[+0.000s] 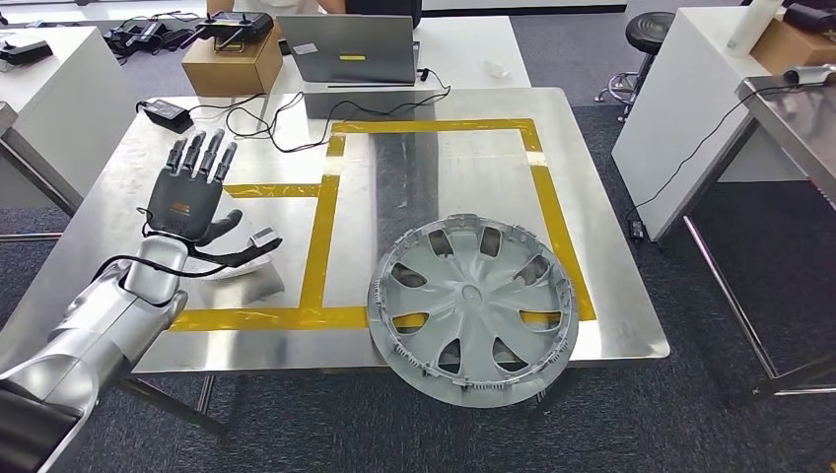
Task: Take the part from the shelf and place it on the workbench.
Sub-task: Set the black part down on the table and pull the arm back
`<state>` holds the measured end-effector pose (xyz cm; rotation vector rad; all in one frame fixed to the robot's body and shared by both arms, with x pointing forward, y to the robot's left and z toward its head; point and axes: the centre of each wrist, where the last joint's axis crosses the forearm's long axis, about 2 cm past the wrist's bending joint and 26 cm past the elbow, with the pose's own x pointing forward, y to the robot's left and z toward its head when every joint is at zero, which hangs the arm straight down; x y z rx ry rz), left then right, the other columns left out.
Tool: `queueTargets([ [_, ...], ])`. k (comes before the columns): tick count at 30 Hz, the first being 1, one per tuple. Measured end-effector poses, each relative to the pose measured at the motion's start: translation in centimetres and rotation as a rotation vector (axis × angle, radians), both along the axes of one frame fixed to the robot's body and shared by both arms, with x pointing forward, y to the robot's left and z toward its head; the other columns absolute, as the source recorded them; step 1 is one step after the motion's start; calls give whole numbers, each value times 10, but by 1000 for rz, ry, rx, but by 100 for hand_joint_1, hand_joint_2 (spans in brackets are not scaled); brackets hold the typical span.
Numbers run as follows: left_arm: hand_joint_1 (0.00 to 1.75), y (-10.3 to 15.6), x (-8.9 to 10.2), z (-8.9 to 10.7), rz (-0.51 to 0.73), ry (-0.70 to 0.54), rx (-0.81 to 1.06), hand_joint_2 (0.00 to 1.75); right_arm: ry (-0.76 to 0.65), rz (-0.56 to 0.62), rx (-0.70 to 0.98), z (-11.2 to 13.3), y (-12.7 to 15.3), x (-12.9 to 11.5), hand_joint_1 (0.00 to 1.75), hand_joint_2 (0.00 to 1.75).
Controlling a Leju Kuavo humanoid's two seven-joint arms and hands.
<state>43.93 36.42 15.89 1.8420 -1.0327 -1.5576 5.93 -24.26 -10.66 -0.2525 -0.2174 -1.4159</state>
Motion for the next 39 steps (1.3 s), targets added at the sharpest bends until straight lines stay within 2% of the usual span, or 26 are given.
queueTargets([
  [20,0,-5,0,-1,-27,13,7,0,1,1,20,0,3,1,0,0],
  [30,0,-23,1,-4,-50,26,2,0,-2,1,22,1,3,2,0,0],
  [39,0,-22,1,-4,-55,24,10,0,-4,0,37,1,3,4,0,0],
])
